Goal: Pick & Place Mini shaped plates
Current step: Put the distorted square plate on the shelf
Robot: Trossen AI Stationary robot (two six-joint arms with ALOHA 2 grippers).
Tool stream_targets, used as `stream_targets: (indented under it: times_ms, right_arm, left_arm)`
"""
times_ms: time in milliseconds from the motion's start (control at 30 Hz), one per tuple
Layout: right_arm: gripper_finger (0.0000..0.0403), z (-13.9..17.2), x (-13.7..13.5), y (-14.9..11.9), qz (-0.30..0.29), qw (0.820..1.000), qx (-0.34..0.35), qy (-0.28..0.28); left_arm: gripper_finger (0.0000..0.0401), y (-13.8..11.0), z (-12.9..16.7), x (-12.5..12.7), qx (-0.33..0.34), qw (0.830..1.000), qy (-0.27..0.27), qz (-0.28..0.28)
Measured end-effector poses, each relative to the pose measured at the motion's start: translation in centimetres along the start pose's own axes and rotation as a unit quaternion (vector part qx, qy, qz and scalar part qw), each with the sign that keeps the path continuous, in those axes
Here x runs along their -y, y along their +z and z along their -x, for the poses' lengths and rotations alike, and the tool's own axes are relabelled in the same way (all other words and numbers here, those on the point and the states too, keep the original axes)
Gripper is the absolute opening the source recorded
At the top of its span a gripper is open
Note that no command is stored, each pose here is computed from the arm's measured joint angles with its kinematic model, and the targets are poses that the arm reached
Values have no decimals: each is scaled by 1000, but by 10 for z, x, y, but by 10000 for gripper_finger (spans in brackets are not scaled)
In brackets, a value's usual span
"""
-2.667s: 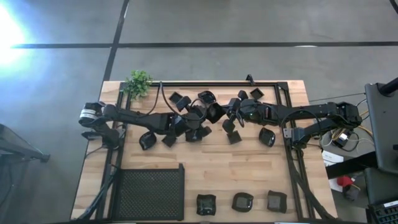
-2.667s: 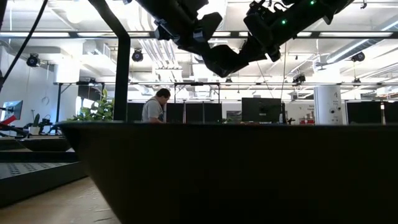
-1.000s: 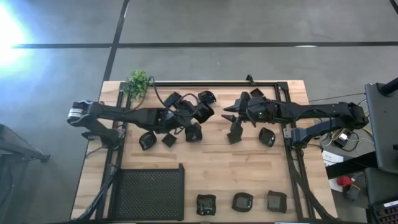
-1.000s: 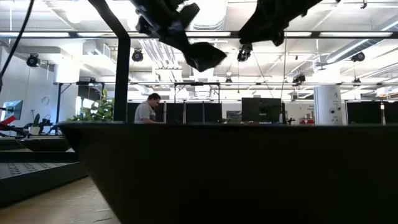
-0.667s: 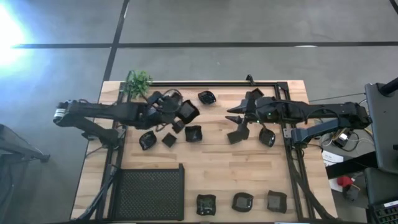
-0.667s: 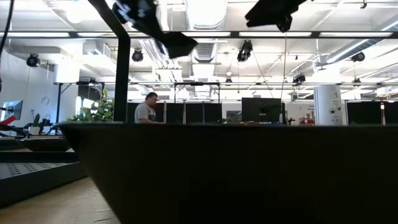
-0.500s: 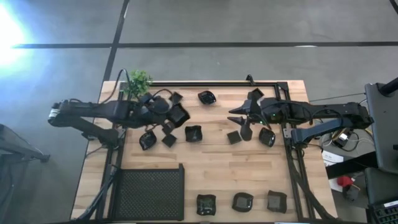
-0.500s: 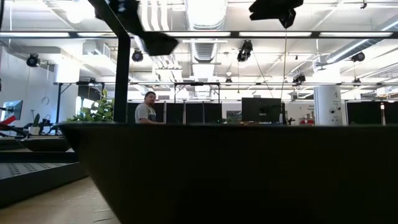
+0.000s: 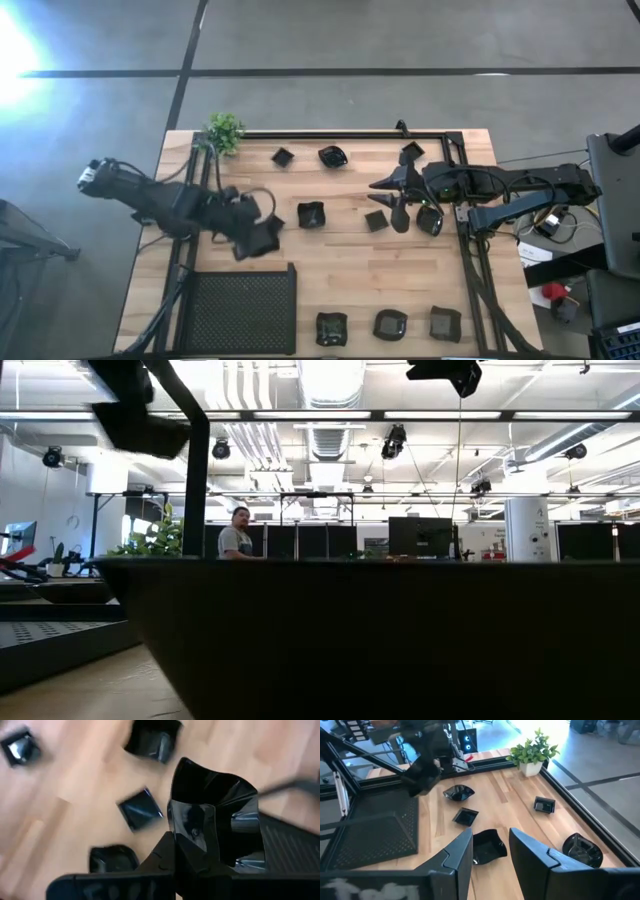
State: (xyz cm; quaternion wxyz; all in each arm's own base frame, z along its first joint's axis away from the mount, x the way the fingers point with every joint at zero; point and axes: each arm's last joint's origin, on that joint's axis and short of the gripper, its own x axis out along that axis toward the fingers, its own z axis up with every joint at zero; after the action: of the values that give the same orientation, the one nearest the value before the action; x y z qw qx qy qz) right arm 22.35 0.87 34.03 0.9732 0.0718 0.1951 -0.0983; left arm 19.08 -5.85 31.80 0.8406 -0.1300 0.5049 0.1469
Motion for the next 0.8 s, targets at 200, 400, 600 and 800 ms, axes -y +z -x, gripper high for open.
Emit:
stream_targets:
  times_ms: [200, 400, 600, 800]
  right_arm:
    - [123, 0, 0, 0, 0, 1000, 0, 0]
    - [123, 0, 0, 0, 0, 1000, 0, 0]
    - [123, 0, 0, 0, 0, 1000, 0, 0]
    - [123, 0, 0, 0, 0, 1000, 0, -1]
  left_arm:
    - [0, -31, -14, 25, -15, 999, -36, -5]
    - [0, -51, -29, 46, 10, 995, -98, -8]
    - [0, -70, -48, 60, 26, 987, -159, -13]
    - [0, -89, -71, 61, 17, 981, -193, 13]
